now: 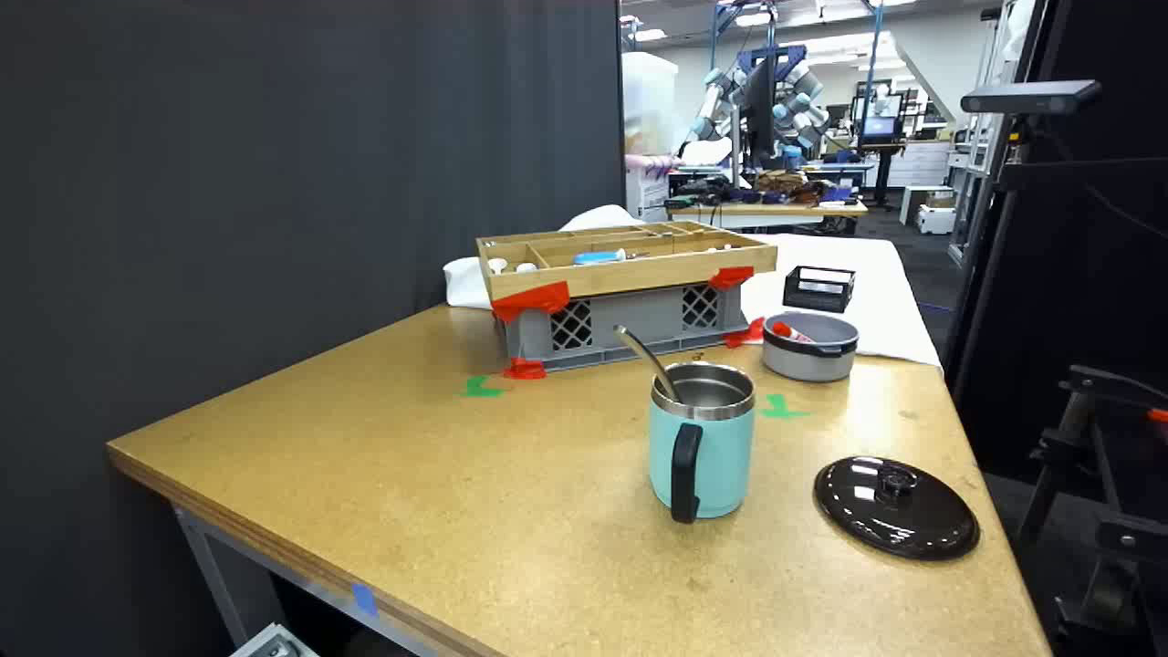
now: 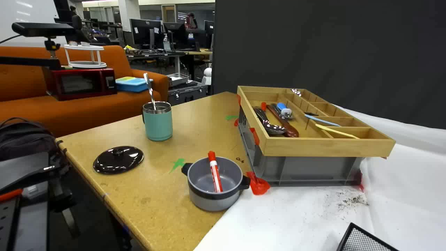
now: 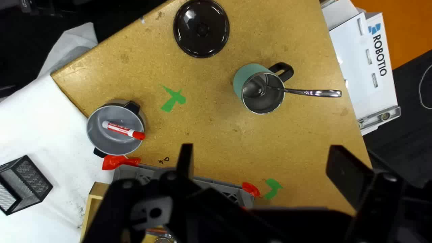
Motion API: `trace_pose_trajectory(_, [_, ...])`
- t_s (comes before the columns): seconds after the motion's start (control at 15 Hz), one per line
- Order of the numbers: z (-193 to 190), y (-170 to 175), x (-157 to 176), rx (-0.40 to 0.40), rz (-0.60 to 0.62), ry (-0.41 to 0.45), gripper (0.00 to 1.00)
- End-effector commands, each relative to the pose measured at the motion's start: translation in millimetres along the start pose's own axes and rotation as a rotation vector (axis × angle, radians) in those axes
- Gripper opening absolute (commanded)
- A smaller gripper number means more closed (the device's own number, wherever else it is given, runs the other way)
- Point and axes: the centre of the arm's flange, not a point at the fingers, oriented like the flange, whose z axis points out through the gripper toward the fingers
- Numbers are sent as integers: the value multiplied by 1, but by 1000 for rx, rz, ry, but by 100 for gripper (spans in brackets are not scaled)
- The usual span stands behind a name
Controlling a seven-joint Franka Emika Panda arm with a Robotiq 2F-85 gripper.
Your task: Remove the spoon from the mug and put it in the big compartment of the wooden object
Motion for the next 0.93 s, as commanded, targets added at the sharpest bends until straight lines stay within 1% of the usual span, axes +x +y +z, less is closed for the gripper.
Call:
trace_pose_trajectory(0.0, [0, 0, 0, 0, 0, 0, 100])
trace_pose_trajectory(0.6, [0, 0, 0, 0, 0, 0, 100])
trace_pose_trajectory(0.67, [6, -4, 6, 26, 64, -13, 100])
trace_pose_trajectory(0.73, [24, -9, 13, 7, 144, -28, 100])
trace_pose_trajectory(0.8, [39, -12, 19, 15, 201, -51, 100])
trace_pose_trajectory(0.87, [62, -15, 25, 6, 260, -60, 100])
